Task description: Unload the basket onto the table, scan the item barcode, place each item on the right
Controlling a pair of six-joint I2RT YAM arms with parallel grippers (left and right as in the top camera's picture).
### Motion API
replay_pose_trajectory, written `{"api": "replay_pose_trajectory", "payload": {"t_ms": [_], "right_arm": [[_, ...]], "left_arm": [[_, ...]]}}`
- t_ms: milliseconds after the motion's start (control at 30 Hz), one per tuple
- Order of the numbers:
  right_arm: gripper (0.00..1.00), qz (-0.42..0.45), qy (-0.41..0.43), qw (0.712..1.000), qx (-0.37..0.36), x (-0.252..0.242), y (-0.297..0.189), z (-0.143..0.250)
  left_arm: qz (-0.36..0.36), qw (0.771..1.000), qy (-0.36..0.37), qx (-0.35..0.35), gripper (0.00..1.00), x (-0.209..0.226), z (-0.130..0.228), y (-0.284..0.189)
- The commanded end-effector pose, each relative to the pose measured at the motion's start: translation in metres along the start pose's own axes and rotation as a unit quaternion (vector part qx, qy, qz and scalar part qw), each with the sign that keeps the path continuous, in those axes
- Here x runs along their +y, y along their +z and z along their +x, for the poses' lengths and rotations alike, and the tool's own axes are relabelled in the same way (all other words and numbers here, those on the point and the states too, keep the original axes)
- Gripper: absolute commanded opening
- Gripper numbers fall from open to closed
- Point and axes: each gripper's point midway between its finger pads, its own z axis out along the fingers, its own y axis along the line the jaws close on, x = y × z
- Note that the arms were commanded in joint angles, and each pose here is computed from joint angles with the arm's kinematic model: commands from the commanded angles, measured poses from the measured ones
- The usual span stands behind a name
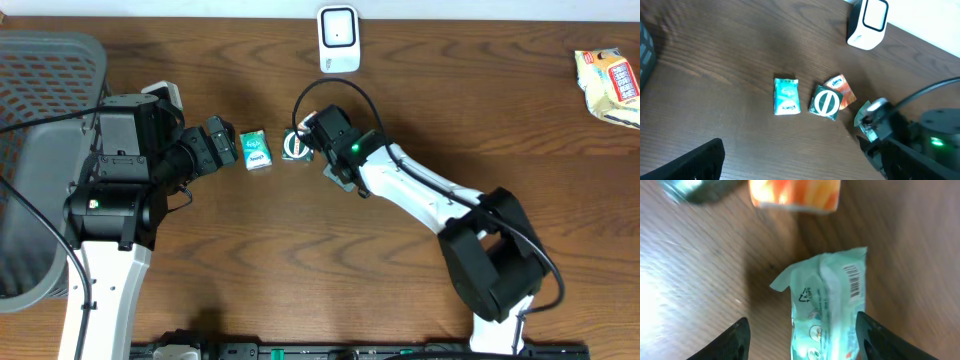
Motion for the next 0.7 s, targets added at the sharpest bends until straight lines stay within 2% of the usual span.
{"api": "replay_pose_trajectory", "payload": {"t_ms": [0, 100, 167, 333, 433, 500, 600, 667], "right_arm": [[0.61, 0.044, 0.000, 0.998, 0.044, -0.014, 0.020, 0.022], [0.61, 0.044, 0.004, 0.998, 0.053, -0.017, 0.025, 0.027], [0.56, 0.043, 0.005, 0.997, 0.060, -0.018, 0.028, 0.032], [0.35, 0.001, 0.014, 0.998, 0.057, -0.007, 0.036, 0.039], [0.16, -0.038, 0.028, 0.998, 0.049, 0.001, 0.039, 0.040], [0.08, -0.047, 0.053, 0.997, 0.038, 0.000, 0.040, 0.035], [0.05, -0.066, 0.088, 0.994, 0.014, -0.004, 0.034, 0.023], [0.05, -0.115, 0.112, 0.986, -0.036, -0.010, 0.015, -0.001]], "left_arm": [[-0.001, 1.000, 0.009, -0.009, 0.98, -0.001, -0.006, -0.004], [-0.001, 1.000, 0.009, -0.009, 0.98, -0.001, -0.006, -0.004], [-0.001, 1.000, 0.009, -0.009, 0.98, -0.001, -0.006, -0.004], [-0.001, 1.000, 0.009, -0.009, 0.98, -0.001, -0.006, -0.004], [-0.001, 1.000, 0.009, -0.009, 0.98, -0.001, -0.006, -0.004], [-0.001, 1.000, 0.009, -0.009, 0.98, -0.001, -0.006, -0.004], [-0.001, 1.000, 0.009, -0.009, 0.98, -0.001, -0.006, -0.004], [-0.001, 1.000, 0.009, -0.009, 0.98, -0.001, -0.006, -0.004]]}}
